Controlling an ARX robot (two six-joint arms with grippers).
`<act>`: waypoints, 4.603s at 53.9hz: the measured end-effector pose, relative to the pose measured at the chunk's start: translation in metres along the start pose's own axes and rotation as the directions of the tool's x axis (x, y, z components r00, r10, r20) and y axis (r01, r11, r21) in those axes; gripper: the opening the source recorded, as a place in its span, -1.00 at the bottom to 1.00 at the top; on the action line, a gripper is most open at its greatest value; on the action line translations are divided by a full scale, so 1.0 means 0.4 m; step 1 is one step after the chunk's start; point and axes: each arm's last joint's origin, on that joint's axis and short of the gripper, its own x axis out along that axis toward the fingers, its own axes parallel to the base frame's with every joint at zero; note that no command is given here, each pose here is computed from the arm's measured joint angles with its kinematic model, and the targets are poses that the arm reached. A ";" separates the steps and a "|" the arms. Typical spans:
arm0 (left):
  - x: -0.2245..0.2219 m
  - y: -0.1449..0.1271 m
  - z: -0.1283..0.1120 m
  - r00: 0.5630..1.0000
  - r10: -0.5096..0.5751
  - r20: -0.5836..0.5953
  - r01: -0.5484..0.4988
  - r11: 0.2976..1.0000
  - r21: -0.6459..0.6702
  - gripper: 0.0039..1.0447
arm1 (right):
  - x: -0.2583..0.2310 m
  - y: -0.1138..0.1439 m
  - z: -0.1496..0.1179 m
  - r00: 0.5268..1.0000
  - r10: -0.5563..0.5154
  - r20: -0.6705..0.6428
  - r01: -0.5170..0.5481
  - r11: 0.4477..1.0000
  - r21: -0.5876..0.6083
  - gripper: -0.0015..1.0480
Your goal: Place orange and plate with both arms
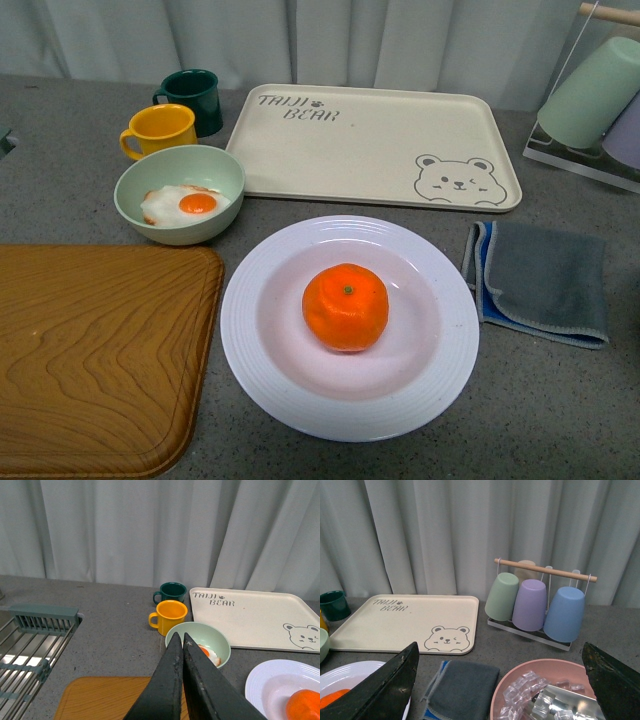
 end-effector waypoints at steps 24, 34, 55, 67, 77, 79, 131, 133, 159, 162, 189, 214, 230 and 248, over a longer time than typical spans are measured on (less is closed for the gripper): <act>-0.041 0.000 -0.011 1.000 -0.001 -0.025 0.001 1.000 0.000 -0.81 | 0.000 0.000 0.000 1.000 0.000 0.000 0.000 1.000 0.000 0.82; -0.045 0.000 -0.008 1.000 -0.002 -0.007 0.002 1.000 0.000 0.09 | 0.000 0.000 0.000 1.000 0.000 0.000 0.000 1.000 0.000 0.82; -0.045 0.000 -0.008 1.000 -0.001 -0.006 0.001 1.000 0.000 0.88 | 0.190 0.091 -0.004 0.890 0.169 -0.423 -0.119 0.982 0.144 0.82; -0.045 0.000 -0.008 1.000 -0.001 -0.006 0.001 1.000 0.000 0.88 | 0.321 0.143 -0.094 0.694 0.347 -0.631 -0.083 0.909 0.409 0.82; -0.045 0.000 -0.008 1.000 -0.001 -0.006 0.001 1.000 0.000 0.88 | 0.392 0.155 -0.170 0.557 0.441 -0.704 -0.020 0.854 0.519 0.82; -0.045 0.000 -0.008 1.000 -0.001 -0.006 0.001 1.000 0.000 0.88 | 0.406 0.160 -0.187 0.523 0.482 -0.703 -0.009 0.828 0.560 0.82; -0.045 0.000 -0.008 1.000 -0.001 -0.006 0.001 1.000 0.000 0.88 | 0.548 0.239 -0.330 0.304 0.540 -0.785 0.293 0.731 0.616 0.35; -0.045 0.000 -0.008 1.000 -0.001 -0.006 0.001 1.000 0.000 0.88 | 0.548 0.238 -0.334 0.298 0.535 -0.791 0.303 0.732 0.610 0.21; -0.045 0.000 -0.008 1.000 -0.001 -0.006 0.001 1.000 0.000 0.88 | 0.546 0.234 -0.330 0.247 0.550 -0.798 0.309 0.735 0.603 -0.76; -0.045 0.000 -0.008 1.000 -0.001 -0.006 0.001 1.000 0.000 0.88 | 0.548 0.233 -0.325 0.255 0.557 -0.791 0.300 0.732 0.612 -0.78; -0.045 0.000 -0.008 1.000 -0.001 -0.006 0.001 1.000 0.000 0.88 | 0.530 0.194 -0.293 0.460 0.657 -0.597 0.188 0.586 0.788 -0.92; -0.045 0.000 -0.008 1.000 -0.001 -0.006 0.001 1.000 0.000 0.88 | 0.746 0.171 -0.270 0.563 0.664 -0.493 0.170 0.490 0.855 -0.92; -0.045 0.000 -0.008 1.000 -0.001 -0.006 0.001 1.000 0.000 0.88 | 0.904 0.203 -0.303 0.551 0.653 -0.520 0.210 0.495 0.843 -0.92; -0.045 0.000 -0.008 1.000 -0.001 -0.006 0.001 1.000 0.000 0.88 | 1.013 0.232 -0.326 0.543 0.625 -0.561 0.255 0.514 0.819 -0.92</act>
